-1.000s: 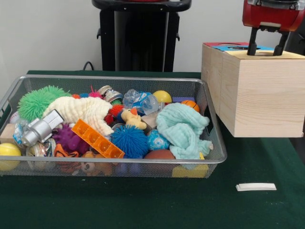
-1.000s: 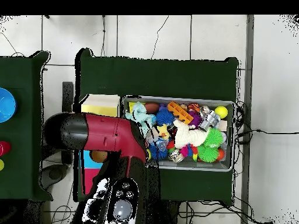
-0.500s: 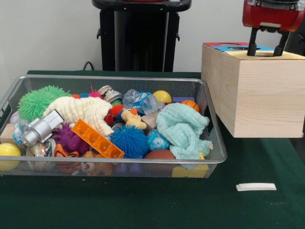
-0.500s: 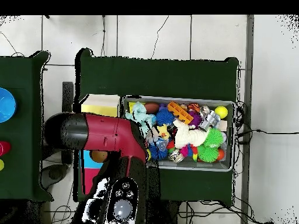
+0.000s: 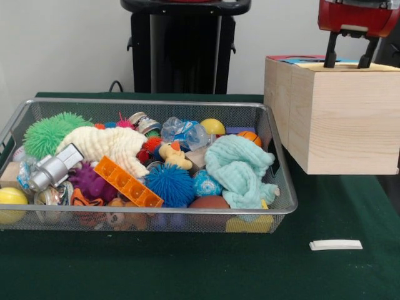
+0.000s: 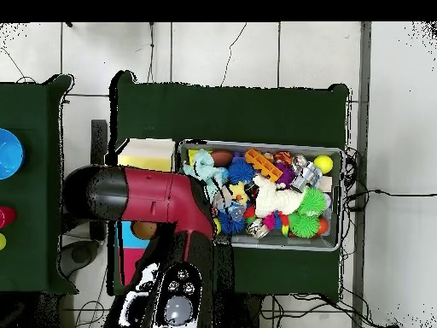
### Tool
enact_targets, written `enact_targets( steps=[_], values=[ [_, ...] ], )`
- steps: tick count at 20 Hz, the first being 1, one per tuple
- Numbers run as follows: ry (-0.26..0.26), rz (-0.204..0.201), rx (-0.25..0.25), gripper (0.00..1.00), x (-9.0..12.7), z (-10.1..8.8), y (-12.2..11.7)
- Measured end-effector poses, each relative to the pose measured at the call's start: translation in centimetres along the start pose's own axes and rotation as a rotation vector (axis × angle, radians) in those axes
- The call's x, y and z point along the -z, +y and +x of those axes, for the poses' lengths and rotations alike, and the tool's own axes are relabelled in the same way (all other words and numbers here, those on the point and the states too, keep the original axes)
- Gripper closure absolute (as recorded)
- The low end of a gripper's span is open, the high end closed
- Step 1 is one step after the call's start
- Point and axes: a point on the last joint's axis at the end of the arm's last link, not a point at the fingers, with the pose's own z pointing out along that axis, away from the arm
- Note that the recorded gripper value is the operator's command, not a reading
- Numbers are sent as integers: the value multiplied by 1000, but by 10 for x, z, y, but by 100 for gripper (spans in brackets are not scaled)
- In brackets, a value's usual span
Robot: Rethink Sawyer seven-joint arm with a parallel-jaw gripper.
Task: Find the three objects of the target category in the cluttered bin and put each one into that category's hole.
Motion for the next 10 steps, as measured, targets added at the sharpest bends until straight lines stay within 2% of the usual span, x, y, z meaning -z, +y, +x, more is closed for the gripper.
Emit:
enact_targets(
  steps=[10],
  values=[
    [75, 9, 4, 0, 15, 9, 1]
  ],
)
